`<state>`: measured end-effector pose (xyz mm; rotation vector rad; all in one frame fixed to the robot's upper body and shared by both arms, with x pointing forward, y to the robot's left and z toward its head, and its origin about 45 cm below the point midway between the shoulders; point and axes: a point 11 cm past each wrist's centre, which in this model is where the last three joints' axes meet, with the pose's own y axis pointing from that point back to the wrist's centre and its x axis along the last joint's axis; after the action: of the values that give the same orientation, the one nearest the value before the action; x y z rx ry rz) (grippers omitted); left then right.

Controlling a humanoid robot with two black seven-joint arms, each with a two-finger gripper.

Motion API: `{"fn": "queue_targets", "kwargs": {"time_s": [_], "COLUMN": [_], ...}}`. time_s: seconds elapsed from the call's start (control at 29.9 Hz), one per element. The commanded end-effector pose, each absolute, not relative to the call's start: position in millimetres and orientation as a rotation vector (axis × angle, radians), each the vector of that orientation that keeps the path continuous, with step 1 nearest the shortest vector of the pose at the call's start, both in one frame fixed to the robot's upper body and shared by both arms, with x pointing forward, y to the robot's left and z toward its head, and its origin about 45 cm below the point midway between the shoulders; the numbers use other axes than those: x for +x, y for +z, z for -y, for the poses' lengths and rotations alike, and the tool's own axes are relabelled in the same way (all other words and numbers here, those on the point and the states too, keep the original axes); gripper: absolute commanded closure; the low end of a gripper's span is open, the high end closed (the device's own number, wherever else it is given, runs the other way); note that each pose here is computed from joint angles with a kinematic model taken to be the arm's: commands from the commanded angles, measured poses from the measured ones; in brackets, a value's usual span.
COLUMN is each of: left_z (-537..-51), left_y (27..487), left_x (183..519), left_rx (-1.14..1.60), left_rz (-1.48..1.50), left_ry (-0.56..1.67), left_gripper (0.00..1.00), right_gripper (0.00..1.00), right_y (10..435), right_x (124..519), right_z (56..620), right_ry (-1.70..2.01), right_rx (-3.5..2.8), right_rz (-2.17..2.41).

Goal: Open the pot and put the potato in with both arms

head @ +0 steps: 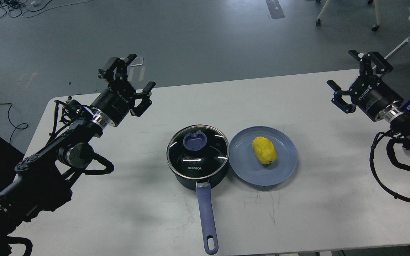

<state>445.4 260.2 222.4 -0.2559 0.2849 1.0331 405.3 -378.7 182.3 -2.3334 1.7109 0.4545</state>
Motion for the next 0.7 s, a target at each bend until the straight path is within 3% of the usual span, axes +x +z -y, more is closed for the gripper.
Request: {"fn": "queue_targets", "kwargs": {"time_s": [0.0, 0.47, 0.67], "left_z": [-260, -265, -258], "left_y": [223, 229, 278], "left_x": [446, 448, 450], "left_rx": [-0.261, -0.211, -0.191], "left_rz": [-0.285, -0.231, -0.012], "left_ry": [1.034, 1.015, 0.908], "left_gripper": [0.02, 0.02, 0.02], "right_gripper": [0.0, 0.0, 0.0], "right_y": [183, 184, 184], "right_x": [405, 406, 405], "right_z": [380, 380, 383], "right_ry": [0.452, 0.449, 0.445], "right_rx": [-2.327, -2.325, -2.329], "right_rz": [-1.715, -1.713, -1.721]}}
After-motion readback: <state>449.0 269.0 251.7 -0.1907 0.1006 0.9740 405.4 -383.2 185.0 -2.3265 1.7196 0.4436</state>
